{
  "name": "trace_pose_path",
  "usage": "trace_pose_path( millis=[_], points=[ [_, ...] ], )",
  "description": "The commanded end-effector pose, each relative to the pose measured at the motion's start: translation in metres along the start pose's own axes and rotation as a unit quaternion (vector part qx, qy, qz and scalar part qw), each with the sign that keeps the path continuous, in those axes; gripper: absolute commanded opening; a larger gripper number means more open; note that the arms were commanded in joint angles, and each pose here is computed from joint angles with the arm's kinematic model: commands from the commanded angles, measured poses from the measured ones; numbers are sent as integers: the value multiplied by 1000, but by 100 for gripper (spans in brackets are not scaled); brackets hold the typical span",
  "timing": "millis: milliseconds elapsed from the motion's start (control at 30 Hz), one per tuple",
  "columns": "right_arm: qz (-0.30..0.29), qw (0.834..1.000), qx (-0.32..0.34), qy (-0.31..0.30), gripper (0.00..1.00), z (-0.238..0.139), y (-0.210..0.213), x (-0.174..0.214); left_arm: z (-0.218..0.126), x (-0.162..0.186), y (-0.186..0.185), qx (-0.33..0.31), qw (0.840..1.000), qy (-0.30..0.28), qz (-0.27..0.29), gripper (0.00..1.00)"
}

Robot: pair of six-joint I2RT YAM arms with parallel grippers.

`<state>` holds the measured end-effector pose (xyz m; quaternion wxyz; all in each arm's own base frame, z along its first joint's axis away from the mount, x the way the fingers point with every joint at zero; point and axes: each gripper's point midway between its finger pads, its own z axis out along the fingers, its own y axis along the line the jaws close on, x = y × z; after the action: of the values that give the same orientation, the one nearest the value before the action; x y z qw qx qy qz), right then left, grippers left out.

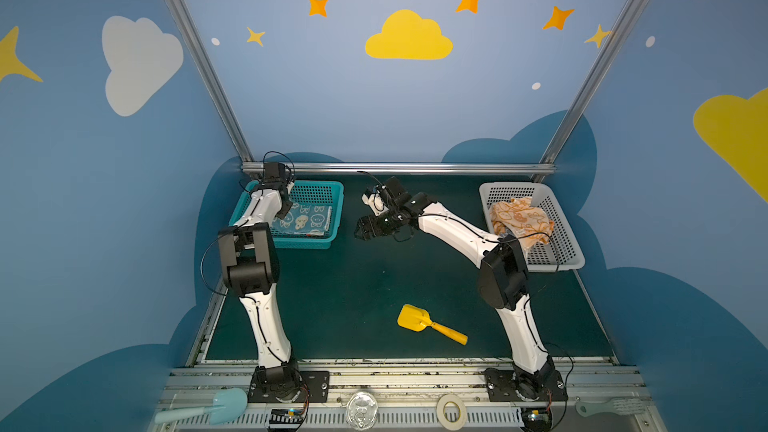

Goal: Fold and stack the towels
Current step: 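Open the left gripper and lift it away from the teal basket, then reach both grippers into the white basket and grasp the orange towel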

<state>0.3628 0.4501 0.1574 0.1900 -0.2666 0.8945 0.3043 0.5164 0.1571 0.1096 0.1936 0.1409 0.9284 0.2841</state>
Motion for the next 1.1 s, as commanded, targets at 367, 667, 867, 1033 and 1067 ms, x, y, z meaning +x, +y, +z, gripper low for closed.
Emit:
trace_pose_path(
  millis=[367, 667, 867, 1033, 1067],
  points=[
    [-18, 998, 30, -44, 90, -57, 11, -17, -45, -27, 13, -47, 997, -53, -35, 100],
    [39, 974, 205, -84, 90, -134, -75, -12, -140, -70, 3, -121, 978, -166, 26, 100],
    [116, 947, 277, -113, 92, -203, -144, 12, -214, -111, -37, -92, 968, -233, 29, 100],
    [214, 907, 335, -142, 92, -266, -211, 47, -280, -157, -116, -68, 940, -322, 93, 100],
    [232, 899, 342, -145, 92, -274, -222, 55, -292, -166, -133, -66, 932, -341, 105, 100]
  ],
)
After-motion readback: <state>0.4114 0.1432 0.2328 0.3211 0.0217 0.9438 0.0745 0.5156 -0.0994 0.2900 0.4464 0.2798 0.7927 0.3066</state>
